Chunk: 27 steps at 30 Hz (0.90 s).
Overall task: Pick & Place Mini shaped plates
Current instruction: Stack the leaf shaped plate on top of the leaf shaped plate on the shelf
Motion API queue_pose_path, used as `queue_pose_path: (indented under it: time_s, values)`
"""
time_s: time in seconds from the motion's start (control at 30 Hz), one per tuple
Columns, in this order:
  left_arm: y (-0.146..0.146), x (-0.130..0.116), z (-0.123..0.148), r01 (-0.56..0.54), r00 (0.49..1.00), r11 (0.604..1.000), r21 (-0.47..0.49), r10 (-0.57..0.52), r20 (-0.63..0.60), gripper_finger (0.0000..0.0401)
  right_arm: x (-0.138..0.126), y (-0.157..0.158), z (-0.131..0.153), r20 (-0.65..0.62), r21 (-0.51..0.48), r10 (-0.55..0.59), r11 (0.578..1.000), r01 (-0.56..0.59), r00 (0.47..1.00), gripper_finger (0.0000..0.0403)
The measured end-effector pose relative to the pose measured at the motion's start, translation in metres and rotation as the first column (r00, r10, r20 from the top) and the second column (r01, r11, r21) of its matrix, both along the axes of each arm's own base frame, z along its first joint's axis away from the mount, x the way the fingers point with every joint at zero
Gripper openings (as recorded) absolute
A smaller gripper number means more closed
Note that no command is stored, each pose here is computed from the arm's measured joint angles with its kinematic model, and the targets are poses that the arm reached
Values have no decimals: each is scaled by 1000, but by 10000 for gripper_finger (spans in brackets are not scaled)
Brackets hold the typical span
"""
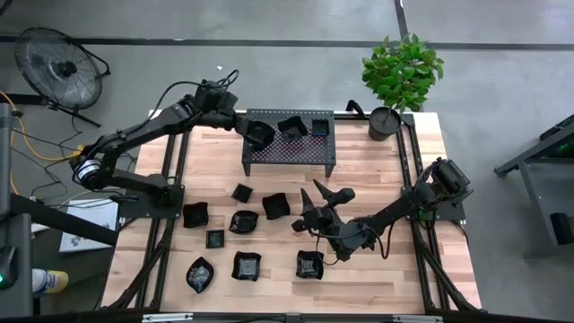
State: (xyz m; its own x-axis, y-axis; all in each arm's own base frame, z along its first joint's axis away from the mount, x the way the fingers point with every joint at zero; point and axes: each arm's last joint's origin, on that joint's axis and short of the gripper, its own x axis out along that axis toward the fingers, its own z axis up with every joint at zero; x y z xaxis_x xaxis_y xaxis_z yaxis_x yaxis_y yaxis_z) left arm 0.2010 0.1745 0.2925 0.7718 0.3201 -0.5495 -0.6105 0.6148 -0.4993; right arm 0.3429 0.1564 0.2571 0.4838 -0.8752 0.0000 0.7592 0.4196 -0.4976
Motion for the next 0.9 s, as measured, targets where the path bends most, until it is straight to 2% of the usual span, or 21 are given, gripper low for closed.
queue_pose_path:
  time_s: [0.27,0.43,0.57,0.73,0.9]
  values:
    - [-1,-2,4,8,1000,999,36,-8,4,41,0,0,0,0,0,0,1000,0,1000,204]
    - [-4,-8,13,-6,1000,991,136,7,-11,41,0,0,0,0,0,0,1000,0,1000,204]
    - [-7,-11,15,-13,1000,987,157,16,-22,41,0,0,0,0,0,0,1000,0,1000,204]
    - [-8,-13,12,44,995,975,219,-22,-102,41,0,1,0,5,3,2,1000,-2,1000,204]
    - [-8,-17,7,58,974,963,264,3,-226,41,-1,3,0,9,5,9,1000,-9,1000,204]
